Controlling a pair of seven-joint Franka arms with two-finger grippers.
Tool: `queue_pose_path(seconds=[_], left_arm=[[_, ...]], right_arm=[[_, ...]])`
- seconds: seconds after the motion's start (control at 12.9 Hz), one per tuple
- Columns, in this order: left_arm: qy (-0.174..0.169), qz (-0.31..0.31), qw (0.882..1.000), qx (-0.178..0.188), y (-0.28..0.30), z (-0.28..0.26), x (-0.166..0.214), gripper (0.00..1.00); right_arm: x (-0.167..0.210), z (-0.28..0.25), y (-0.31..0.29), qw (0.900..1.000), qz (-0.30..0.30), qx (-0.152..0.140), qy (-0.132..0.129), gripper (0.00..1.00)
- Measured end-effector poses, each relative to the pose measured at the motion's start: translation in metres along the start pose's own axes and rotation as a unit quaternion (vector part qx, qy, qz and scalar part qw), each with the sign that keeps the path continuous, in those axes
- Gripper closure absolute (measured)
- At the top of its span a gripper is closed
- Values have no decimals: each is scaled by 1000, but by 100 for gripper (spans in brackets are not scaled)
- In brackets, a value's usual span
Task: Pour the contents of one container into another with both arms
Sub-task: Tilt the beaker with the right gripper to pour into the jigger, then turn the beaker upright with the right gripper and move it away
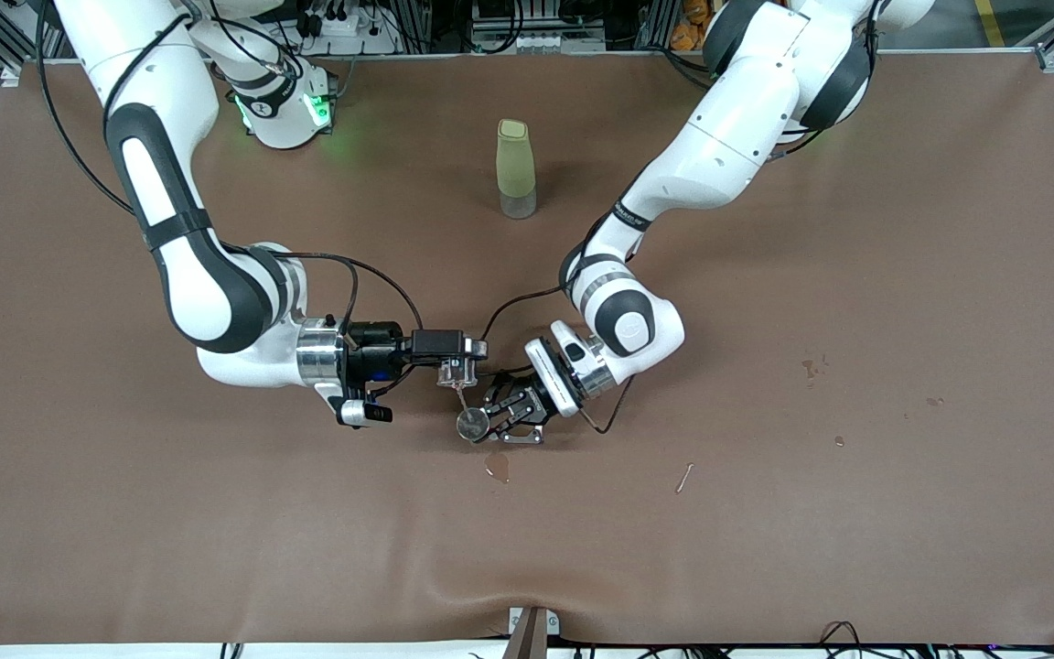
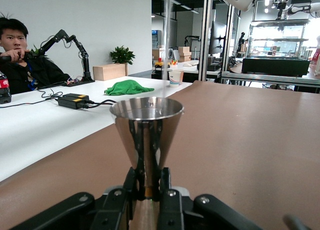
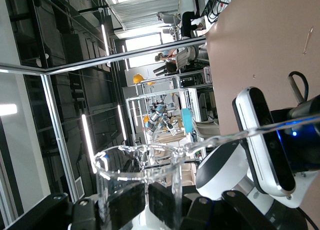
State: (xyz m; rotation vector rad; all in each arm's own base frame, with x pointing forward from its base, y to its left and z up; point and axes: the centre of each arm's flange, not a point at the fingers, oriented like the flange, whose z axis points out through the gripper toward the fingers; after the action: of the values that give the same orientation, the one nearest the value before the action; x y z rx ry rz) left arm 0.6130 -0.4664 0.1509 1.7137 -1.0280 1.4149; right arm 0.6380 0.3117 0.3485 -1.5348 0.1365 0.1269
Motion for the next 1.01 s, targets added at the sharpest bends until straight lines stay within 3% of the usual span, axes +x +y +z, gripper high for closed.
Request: queue_pose_path(seconds=[0.54,1.01], left_arm=[[-1,0,1000,0,0,0,-1,79],[-1,0,1000,0,0,0,-1,79]], right_arm=[[2,0,-6,998,66,2,0,89],[3,0,-10,997,78,9,4,89]])
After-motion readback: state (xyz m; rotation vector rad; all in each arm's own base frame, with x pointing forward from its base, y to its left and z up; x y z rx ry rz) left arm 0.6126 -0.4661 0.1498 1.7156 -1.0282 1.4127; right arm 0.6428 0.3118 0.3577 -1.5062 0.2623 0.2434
